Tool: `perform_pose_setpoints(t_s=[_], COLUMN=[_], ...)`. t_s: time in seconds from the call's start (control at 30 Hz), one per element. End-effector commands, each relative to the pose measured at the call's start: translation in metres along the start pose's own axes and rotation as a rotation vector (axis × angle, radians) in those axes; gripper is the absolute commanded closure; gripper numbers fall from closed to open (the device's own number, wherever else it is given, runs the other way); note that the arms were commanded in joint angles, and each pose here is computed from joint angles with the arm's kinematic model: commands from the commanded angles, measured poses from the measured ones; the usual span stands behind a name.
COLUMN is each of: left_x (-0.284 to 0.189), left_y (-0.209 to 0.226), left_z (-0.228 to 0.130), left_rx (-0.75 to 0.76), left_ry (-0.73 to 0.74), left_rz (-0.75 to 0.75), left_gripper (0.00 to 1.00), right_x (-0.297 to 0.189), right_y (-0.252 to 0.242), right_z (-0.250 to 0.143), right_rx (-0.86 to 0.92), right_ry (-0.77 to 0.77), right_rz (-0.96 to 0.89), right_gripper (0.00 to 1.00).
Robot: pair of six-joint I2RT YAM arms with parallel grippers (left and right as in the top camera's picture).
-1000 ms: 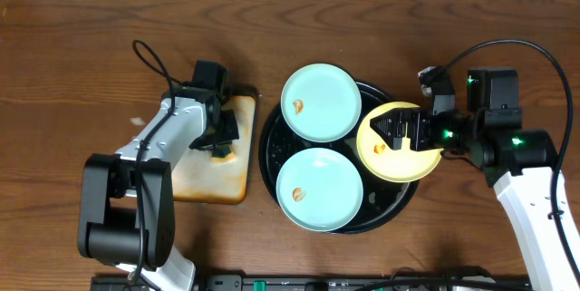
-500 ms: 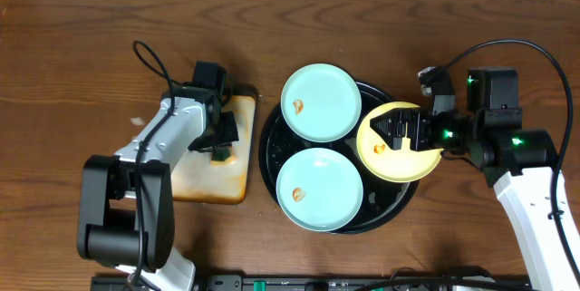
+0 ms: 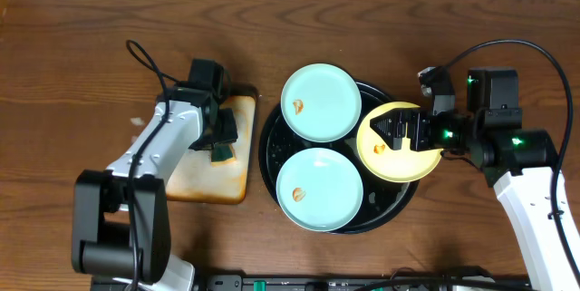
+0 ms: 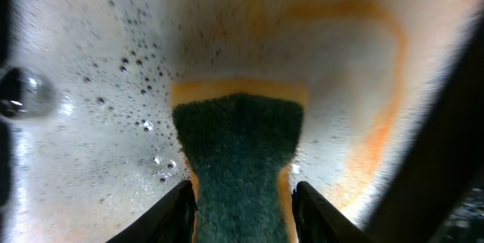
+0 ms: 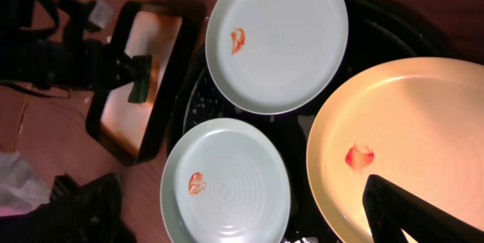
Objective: Clean dirty plates on tray and stack at the side
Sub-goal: 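Scrub the sponge back and forth in the soapy tray with left gripper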
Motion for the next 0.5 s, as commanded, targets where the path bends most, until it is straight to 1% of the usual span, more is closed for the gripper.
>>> perform_pose_setpoints(t_s=[0.0, 0.1, 0.27, 0.33, 0.4, 0.47], left_x=[0.0183, 0.0216, 0.0226, 0.0227, 0.0233, 0.0251], left_y=[0.0029, 0.0022, 0.0022, 0.0021, 0.0021, 0.0023], left_z=[-0.0082, -0.0061, -0.0061, -0.0063, -0.0064, -0.0066], left_rx=[-0.002, -0.002, -0.002, -0.002, -0.001, -0.002], left_ry=[0.052, 0.046, 0.048, 0.049, 0.051, 0.055], left_rz=[0.029, 0.027, 0.027, 0.027, 0.028, 0.029], left_gripper=[0.57, 0.6, 0.77, 0.81, 0.92, 0.92], right_x=[-0.0028, -0.0028, -0.0028, -0.0028, -0.0028, -0.0029], right_y=[0.0004, 0.0004, 0.0004, 0.0004, 0.0004, 0.0005], right_z=[0.0028, 0.0028, 0.0028, 0.0029, 0.0028, 0.0029], right_rx=[0.012, 0.012, 0.012, 0.012, 0.012, 0.012], right_ry=[-0.009, -0.009, -0.009, -0.01, -0.009, -0.01], right_rz=[0.002, 0.002, 0.002, 0.003, 0.003, 0.003], right_gripper=[0.01, 0.01, 0.01, 0.01, 0.01, 0.01])
Point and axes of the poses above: each gripper's point midway between its finger pads, its own x axis out along the fingers, its own y axis along the line the jaws close on, z = x × y, the point moved 7 cm from there along -x, back along the fingers, and after that the axes turned 4 degrees about x, right-handed, at the moved point
